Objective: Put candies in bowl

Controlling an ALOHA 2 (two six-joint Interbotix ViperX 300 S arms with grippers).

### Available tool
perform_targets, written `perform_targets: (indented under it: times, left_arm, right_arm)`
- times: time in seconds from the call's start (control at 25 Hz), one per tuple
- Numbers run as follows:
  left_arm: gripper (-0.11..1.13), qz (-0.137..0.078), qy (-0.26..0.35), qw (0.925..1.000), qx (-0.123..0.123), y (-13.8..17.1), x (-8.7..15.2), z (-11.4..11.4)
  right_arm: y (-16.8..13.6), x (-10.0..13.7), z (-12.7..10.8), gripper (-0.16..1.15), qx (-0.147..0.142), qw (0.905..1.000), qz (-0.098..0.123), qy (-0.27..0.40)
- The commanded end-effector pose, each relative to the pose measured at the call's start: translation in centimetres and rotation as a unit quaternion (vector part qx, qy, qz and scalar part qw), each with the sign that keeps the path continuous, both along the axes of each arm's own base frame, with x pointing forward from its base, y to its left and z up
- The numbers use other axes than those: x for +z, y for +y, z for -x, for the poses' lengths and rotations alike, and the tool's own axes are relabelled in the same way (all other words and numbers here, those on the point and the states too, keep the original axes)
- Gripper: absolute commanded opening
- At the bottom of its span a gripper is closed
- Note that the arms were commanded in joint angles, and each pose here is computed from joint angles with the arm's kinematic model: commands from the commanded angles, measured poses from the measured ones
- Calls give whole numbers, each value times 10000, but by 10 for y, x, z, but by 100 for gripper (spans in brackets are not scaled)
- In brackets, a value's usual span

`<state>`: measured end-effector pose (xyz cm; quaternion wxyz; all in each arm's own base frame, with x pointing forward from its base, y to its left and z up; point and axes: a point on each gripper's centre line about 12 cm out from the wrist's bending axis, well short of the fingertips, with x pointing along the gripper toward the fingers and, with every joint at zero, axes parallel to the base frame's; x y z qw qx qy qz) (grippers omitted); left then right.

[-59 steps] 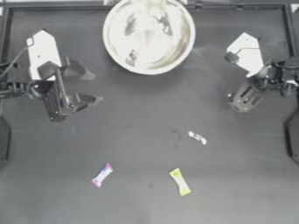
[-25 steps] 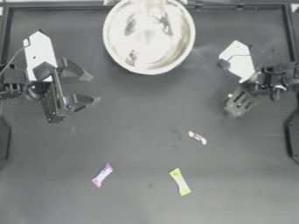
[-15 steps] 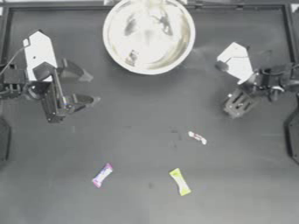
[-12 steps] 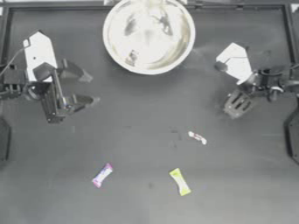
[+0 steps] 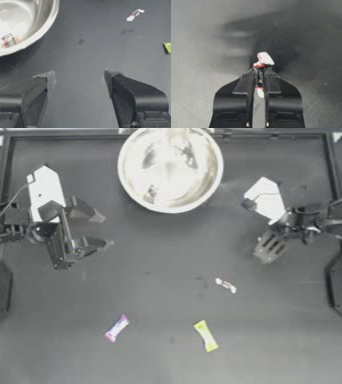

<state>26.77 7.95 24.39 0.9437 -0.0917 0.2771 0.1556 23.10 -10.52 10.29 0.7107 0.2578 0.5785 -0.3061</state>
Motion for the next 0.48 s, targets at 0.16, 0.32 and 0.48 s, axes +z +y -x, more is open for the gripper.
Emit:
perform_targets:
  times: [0.16, 0.32, 0.48]
  left_arm:
    - [93, -38, -157, 9999, 2, 0, 10, 0]
    - [93, -49, -169, 9998, -1, 0, 10, 1]
    - [93, -54, -184, 9998, -1, -1, 11, 2]
  right_arm:
    - [-8, 60, -18, 36, 118, 9968, 453, -647]
    - [-17, 103, -30, 36, 237, 9880, 925, -1210]
    - [-33, 139, -45, 36, 311, 9761, 1403, -1629]
